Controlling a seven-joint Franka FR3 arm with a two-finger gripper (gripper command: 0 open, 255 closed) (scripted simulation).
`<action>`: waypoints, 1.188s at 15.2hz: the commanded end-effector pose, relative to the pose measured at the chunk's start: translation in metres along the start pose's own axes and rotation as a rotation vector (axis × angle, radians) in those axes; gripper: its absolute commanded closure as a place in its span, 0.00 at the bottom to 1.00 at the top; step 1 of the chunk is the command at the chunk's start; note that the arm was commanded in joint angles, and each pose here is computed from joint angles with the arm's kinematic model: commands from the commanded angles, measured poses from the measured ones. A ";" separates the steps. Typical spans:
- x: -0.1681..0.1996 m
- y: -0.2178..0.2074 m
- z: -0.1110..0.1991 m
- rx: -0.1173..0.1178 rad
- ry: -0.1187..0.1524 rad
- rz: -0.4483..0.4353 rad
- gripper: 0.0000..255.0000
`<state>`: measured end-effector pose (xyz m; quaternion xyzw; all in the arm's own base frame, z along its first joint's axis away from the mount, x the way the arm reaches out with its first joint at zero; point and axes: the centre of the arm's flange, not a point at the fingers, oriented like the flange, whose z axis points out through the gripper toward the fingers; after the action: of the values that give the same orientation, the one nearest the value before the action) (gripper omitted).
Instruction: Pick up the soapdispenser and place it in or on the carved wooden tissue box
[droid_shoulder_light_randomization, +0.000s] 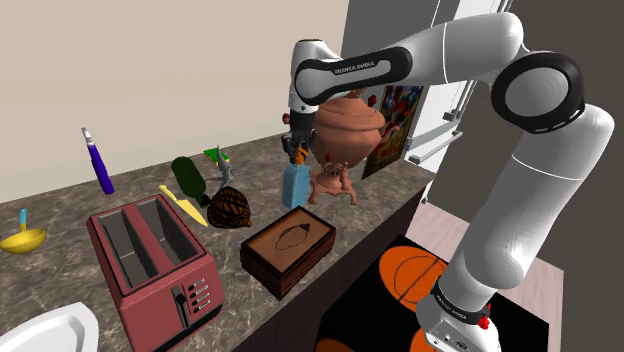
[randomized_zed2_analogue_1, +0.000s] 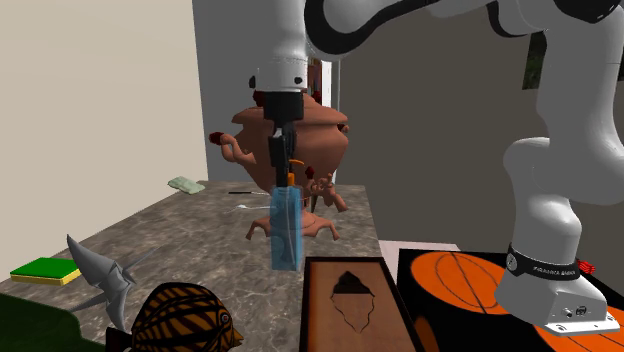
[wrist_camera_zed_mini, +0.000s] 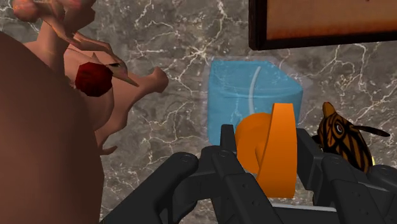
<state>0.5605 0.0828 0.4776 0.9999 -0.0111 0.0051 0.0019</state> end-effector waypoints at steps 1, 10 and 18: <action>0.000 0.000 -0.010 0.000 0.000 0.000 1.00; 0.000 0.001 -0.058 0.000 0.000 0.000 1.00; 0.001 0.001 -0.100 0.000 0.000 0.000 1.00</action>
<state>0.5599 0.0818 0.5725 0.9999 -0.0111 0.0051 0.0019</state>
